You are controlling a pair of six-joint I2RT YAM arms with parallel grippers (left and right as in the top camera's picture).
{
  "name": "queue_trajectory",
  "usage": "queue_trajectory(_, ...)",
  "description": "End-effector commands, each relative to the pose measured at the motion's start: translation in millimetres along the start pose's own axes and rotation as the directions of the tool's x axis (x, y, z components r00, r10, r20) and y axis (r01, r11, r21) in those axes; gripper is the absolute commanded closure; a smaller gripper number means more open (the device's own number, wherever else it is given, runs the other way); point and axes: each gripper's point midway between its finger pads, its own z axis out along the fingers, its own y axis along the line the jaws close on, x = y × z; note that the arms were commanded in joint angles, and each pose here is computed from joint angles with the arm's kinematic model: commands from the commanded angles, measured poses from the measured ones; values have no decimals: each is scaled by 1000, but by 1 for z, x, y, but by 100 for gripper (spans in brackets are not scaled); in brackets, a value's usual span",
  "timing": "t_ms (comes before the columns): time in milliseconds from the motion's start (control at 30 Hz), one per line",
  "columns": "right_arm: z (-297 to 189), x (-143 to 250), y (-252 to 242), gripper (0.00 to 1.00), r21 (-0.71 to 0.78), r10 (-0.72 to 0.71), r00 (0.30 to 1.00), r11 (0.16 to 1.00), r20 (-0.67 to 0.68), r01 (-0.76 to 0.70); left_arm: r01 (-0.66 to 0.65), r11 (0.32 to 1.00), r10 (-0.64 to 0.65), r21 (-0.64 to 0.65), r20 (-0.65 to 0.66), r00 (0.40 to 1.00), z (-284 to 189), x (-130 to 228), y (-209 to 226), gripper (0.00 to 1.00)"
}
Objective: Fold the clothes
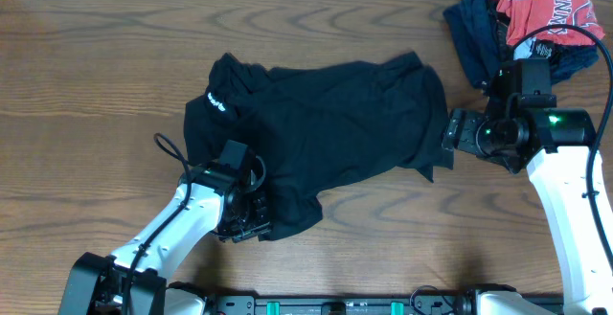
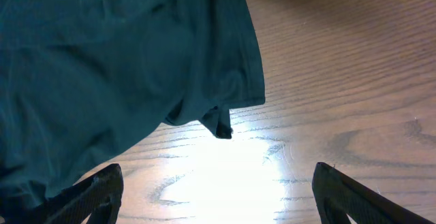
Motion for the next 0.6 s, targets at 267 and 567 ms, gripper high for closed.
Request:
queue_trajectory(267, 3, 4, -1, 14, 2, -8, 1000, 1000, -22, 8, 13, 1000, -13, -4, -36, 999, 10, 11, 7, 51)
queue_trajectory(567, 3, 7, -2, 15, 5, -7, 1000, 1000, -30, 8, -2, 999, 2, 33, -9, 1000, 16, 5, 3, 94)
